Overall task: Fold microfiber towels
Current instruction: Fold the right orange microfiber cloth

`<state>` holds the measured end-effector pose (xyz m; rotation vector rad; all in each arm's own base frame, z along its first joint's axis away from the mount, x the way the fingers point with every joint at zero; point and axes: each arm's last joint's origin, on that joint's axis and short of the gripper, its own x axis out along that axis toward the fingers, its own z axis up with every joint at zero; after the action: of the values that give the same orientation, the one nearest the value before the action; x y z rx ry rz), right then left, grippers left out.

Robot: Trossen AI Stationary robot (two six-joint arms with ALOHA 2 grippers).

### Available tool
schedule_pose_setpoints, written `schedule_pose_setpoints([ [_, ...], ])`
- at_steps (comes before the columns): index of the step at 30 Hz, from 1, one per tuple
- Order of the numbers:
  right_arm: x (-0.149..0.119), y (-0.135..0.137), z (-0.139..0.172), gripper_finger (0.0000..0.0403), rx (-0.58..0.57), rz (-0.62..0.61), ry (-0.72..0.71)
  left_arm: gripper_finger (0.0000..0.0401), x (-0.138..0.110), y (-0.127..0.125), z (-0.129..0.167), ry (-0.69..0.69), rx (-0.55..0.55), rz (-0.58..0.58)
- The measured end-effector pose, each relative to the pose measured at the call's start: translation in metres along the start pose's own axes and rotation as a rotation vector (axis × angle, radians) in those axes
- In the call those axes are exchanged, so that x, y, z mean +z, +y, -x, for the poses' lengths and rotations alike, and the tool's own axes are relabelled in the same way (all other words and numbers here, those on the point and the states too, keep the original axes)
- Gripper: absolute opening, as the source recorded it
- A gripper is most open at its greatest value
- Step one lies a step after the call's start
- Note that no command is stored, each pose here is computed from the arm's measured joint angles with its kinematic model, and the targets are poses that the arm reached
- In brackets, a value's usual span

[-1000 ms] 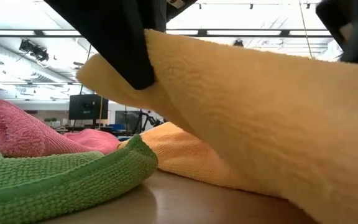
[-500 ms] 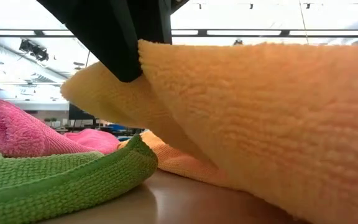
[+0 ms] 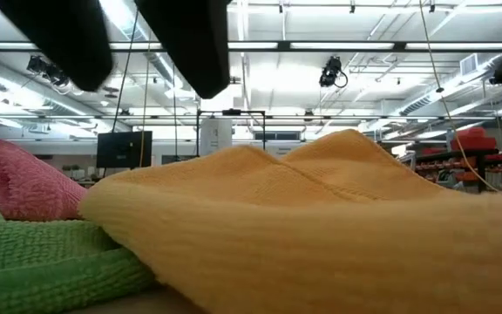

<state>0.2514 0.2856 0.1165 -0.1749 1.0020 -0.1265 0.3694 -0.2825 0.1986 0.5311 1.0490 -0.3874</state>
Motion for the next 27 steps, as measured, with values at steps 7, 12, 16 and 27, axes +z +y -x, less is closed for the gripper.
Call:
schedule_pose_setpoints([
  [7,-0.012,-0.02,-0.008,0.0191,-0.099,0.013,0.108,0.0173,0.001,0.002,0.0,-0.01,0.019,-0.013],
  [12,-0.017,-0.042,0.005,0.0176,-0.207,0.11,0.23,0.017,0.004,0.003,0.0,-0.034,0.05,-0.037],
  [16,-0.016,-0.058,0.016,0.0163,-0.269,0.237,0.29,0.0169,0.005,0.005,0.003,-0.043,0.088,-0.036],
  [27,-0.001,-0.087,0.049,0.0148,-0.233,0.063,0.278,0.0167,0.006,0.01,0.005,-0.058,0.103,-0.016],
])
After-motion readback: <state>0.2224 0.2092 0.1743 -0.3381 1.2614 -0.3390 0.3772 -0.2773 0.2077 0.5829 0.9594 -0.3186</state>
